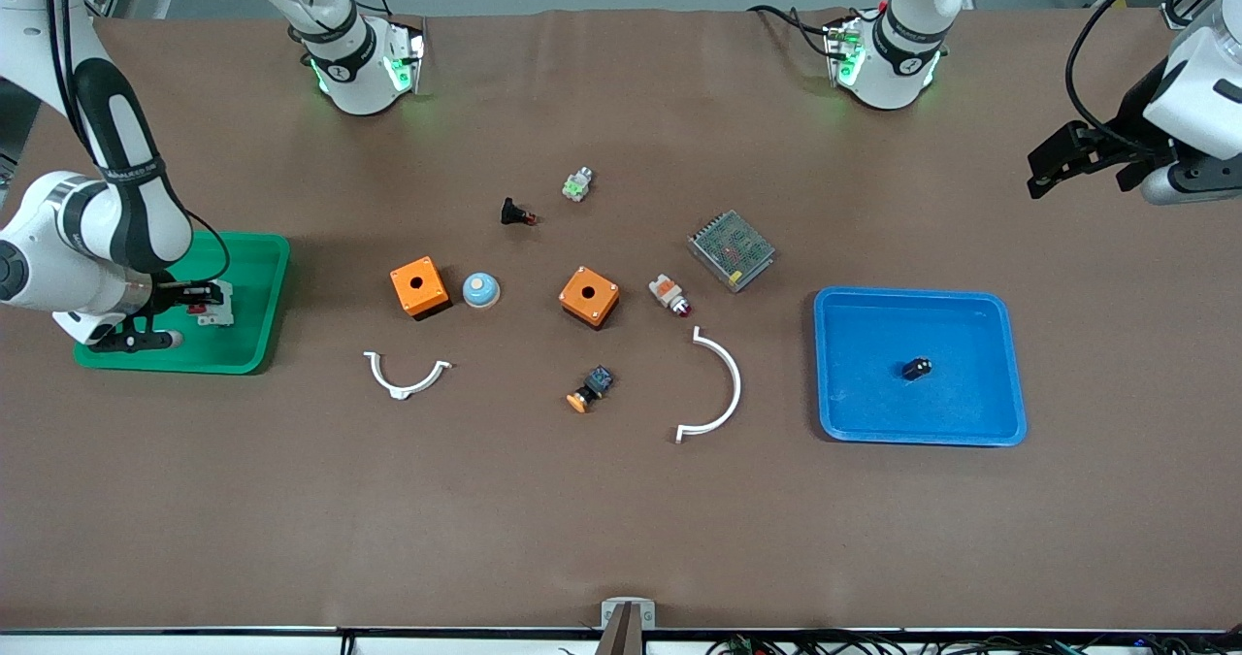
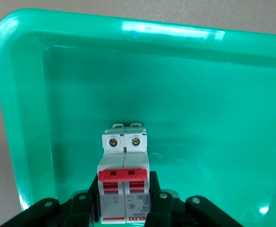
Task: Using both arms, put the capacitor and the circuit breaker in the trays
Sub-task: 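Lower the breaker into the green tray and open the right gripper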
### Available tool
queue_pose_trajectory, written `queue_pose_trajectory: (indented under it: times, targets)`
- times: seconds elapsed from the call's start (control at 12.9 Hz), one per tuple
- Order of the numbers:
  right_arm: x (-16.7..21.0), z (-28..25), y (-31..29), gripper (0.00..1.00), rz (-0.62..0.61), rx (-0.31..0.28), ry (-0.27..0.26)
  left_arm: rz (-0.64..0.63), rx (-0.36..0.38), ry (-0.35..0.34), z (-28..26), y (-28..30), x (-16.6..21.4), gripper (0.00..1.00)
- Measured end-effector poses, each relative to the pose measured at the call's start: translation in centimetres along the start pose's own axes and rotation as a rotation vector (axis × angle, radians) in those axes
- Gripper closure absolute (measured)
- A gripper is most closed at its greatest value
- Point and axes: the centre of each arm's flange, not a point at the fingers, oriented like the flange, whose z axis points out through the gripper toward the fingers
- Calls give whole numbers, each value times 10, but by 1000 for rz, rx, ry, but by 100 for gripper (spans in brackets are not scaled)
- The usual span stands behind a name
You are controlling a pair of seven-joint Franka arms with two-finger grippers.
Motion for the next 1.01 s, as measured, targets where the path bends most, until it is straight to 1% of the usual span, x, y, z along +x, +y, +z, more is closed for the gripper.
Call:
queue_pose_trajectory:
  times: [0.08,0.23,0.31,0.39,0.47,0.54,0.7,0.85,0.93,1.01]
  targets:
    - [1,-2,-1,53,-2,0,2,-2,0,3,-2,-1,-1,0]
    - [7,-15,-8,31,-17,5,-7,-3,1,1,-1,-2,-1,0]
    - [13,-33,-14,20,-20,20,-16,-3,1,-2,0,-2,-1,0]
    - [20,-59,-22,9,-19,53,-19,-4,1,-4,1,-2,-1,0]
    - [28,-93,-32,0,-24,82,-14,-3,1,-5,1,-2,-1,0]
    - [36,-133,-45,0,-34,90,1,-3,1,-6,2,-2,-1,0]
    - [48,-214,-84,0,-31,69,48,-1,3,-11,2,-1,-1,0]
    - [51,-280,-135,0,-26,46,97,0,3,-15,2,0,-2,0]
    - [50,-302,-162,0,-20,39,106,0,3,-15,2,0,-2,0]
    - [46,-318,-185,0,-2,36,100,0,3,-15,2,0,-2,0]
